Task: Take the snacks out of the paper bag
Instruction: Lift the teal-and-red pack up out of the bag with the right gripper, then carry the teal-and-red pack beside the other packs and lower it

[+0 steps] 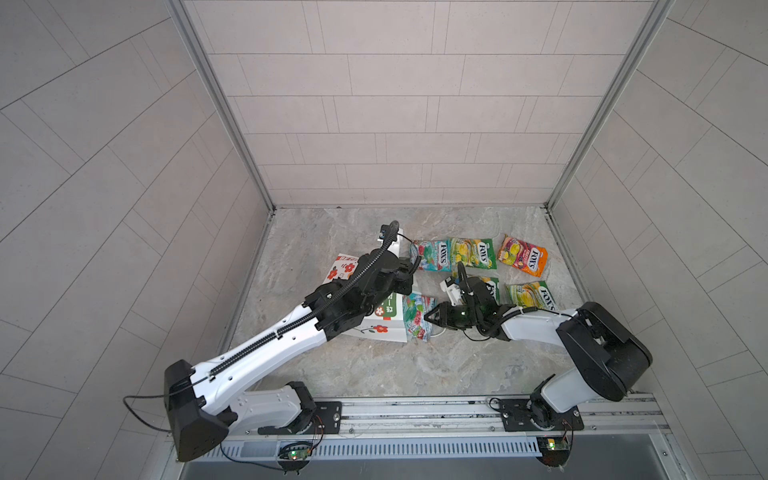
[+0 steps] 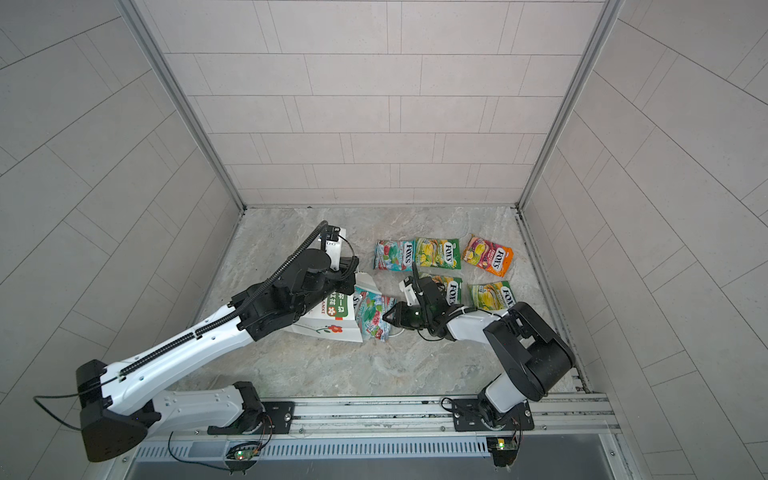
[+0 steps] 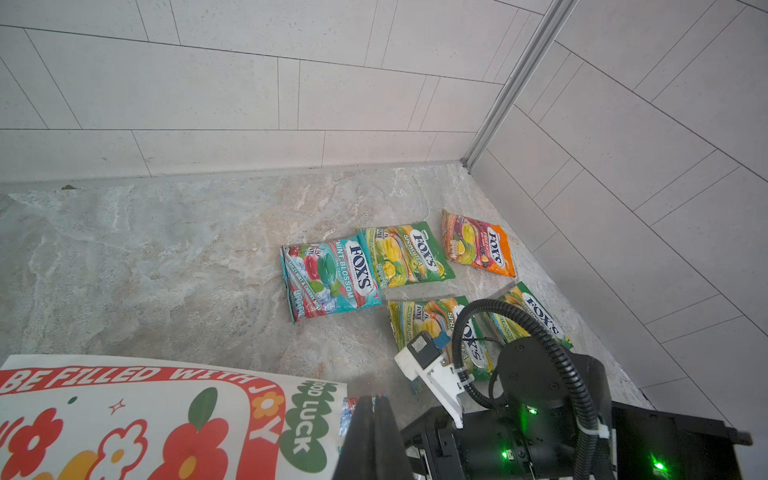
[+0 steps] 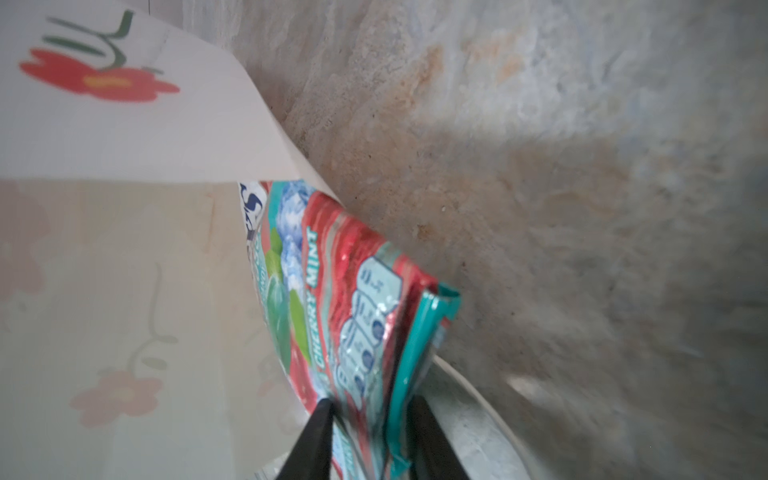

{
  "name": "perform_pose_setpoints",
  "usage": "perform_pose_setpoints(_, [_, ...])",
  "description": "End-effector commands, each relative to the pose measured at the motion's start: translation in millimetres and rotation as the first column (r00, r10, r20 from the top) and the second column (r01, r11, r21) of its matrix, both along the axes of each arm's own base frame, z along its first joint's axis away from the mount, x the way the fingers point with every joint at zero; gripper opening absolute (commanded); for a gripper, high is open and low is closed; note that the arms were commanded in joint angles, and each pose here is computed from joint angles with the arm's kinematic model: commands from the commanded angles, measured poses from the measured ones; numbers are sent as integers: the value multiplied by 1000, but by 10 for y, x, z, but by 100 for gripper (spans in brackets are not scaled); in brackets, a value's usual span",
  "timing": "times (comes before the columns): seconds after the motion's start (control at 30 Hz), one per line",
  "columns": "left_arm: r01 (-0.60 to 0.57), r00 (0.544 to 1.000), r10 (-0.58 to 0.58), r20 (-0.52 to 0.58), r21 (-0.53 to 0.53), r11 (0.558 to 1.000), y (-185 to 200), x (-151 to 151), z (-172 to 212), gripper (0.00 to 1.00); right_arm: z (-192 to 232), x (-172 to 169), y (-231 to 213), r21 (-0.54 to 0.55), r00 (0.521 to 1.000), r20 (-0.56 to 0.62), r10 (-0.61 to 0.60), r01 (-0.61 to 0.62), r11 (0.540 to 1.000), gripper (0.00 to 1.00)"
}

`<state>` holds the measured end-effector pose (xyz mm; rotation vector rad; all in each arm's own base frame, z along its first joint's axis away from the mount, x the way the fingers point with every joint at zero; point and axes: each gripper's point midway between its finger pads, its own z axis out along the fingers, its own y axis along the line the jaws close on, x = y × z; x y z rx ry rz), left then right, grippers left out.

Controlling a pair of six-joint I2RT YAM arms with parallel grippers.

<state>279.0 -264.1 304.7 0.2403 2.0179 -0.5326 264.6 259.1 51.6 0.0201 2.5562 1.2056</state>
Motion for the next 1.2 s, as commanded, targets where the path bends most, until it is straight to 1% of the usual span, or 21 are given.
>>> perform_pose_setpoints(0.0, [-26, 998, 29, 47, -57, 998, 76, 17, 178, 0, 197, 45, 135, 79, 999, 26, 19, -21, 997, 12])
perform_pose_setpoints(0.07, [-40, 998, 42, 49, -39, 998, 117, 22, 161, 0, 278, 40, 132, 86, 999, 38, 20, -23, 996, 2])
perform_pose_setpoints(0.1, [-49, 997, 50, 51, -24, 999, 140, 28, 144, 0, 333, 30, 127, 84, 999, 48, 25, -29, 996, 0])
perform_pose_setpoints(0.23, [-110, 992, 106, 65, 53, 993, 298, 58, 87, 0, 593, -43, 82, 60, 994, 95, 58, -64, 996, 0])
perform_pose_setpoints(0.27, [-125, 990, 120, 68, 76, 989, 338, 66, 69, 0, 774, -8, 96, 63, 989, 133, 64, -73, 995, 0])
perform_pose_setpoints(0.4, [-163, 985, 152, 85, 139, 977, 462, 73, 26, 0, 1168, -30, 12, 43, 973, 219, 70, -81, 996, 0])
perform_pose_setpoints(0.5, [-180, 982, 165, 94, 171, 969, 526, 74, 10, 0, 1437, -30, -29, 65, 954, 295, 50, -72, 995, 0])
perform_pose_setpoints(0.63, [-194, 979, 176, 104, 194, 962, 586, 70, 6, 0, 1792, -21, -152, 100, 920, 391, -11, -31, 994, 0])
perform_pose_setpoints(0.77, [-207, 976, 187, 114, 209, 956, 650, 58, 8, 0, 2085, -10, -281, 144, 897, 439, -59, -5, 990, 0])
perform_pose_setpoints(0.93, [-215, 974, 189, 127, 238, 947, 717, 41, 16, 0, 2493, -38, -342, 199, 863, 497, -87, -15, 980, 0])
perform_pose_setpoints(1.07, [-238, 968, 208, 140, 248, 939, 818, 13, 43, 0, 2670, 19, -518, 188, 835, 529, -149, 56, 981, 0])
perform_pose_setpoints(1.17, [-258, 961, 225, 158, 241, 936, 915, -12, 111, 0, 2665, 87, -743, 128, 822, 534, -199, 154, 980, 0])
